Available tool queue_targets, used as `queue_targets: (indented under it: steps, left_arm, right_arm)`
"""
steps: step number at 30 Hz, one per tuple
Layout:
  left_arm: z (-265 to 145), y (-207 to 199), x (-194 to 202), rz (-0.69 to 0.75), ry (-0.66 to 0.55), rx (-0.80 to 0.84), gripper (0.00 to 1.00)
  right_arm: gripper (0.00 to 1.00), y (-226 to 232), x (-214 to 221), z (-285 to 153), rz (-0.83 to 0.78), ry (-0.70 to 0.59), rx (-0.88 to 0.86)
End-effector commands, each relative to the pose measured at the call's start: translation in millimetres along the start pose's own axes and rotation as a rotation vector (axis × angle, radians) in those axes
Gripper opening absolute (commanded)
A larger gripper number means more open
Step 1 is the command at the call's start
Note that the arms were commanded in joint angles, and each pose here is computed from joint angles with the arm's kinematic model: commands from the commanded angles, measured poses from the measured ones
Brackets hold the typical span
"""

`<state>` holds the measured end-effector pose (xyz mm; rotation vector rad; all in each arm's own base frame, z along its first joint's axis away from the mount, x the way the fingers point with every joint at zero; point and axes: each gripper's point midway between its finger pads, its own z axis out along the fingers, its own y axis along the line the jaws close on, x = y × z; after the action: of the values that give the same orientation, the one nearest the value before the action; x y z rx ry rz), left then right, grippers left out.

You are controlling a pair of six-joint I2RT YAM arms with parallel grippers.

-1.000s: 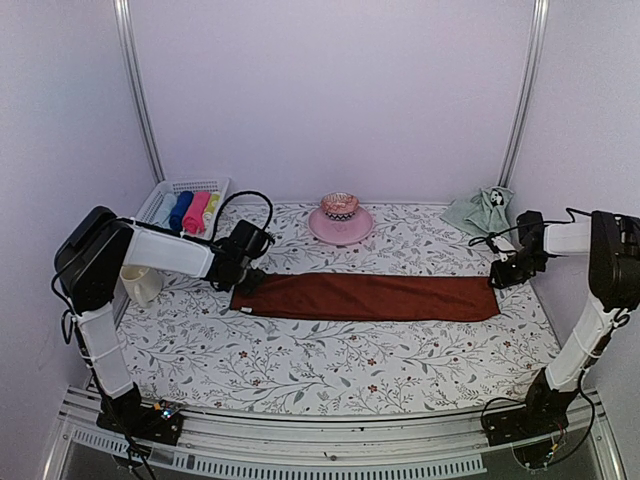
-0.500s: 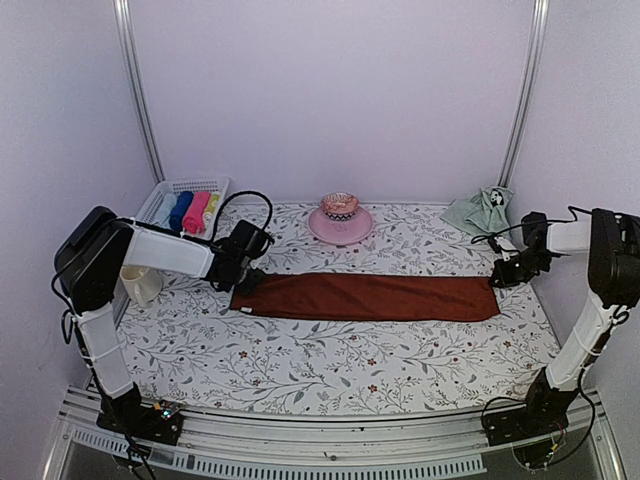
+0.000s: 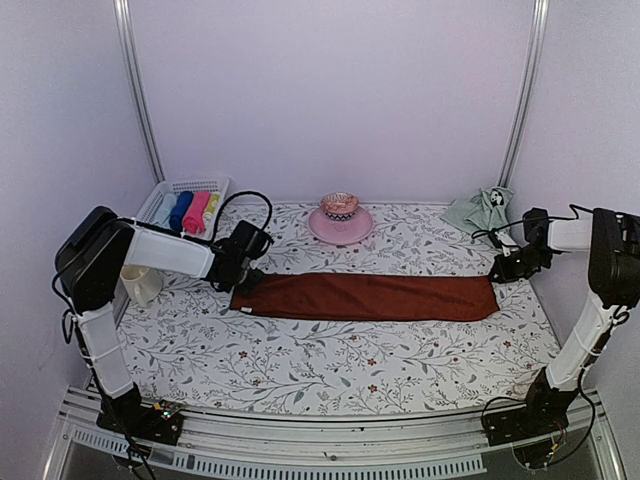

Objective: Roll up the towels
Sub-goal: Smooth out the towel at the center of the board.

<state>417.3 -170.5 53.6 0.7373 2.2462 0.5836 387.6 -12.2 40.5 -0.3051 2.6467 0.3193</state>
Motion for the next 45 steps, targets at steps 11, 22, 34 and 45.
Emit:
queue_targets:
  steps: [11, 22, 34, 45]
  left_arm:
    - [12.9, -0.5, 11.5, 0.033, 0.054, -0.058, 0.64]
    - [24.7, -6.1, 21.9, 0.050, 0.094, -0.065, 0.63]
    - [21.3, -5.3, 21.0, 0.045, 0.085, -0.059, 0.63]
    - [20.9, -5.0, 20.2, 0.045, 0.083, -0.061, 0.62]
  right_arm:
    - [0.02, -7.2, -35.6, -23.0, 0.000, -0.109, 0.048]
    - [0.09, -16.5, -22.9, -14.9, 0.034, -0.066, 0.082]
    - [0.34, -19.0, -8.0, 2.1, 0.071, -0.016, 0.042]
    - [0.25, -8.5, 2.9, 13.3, 0.079, 0.024, -0.037]
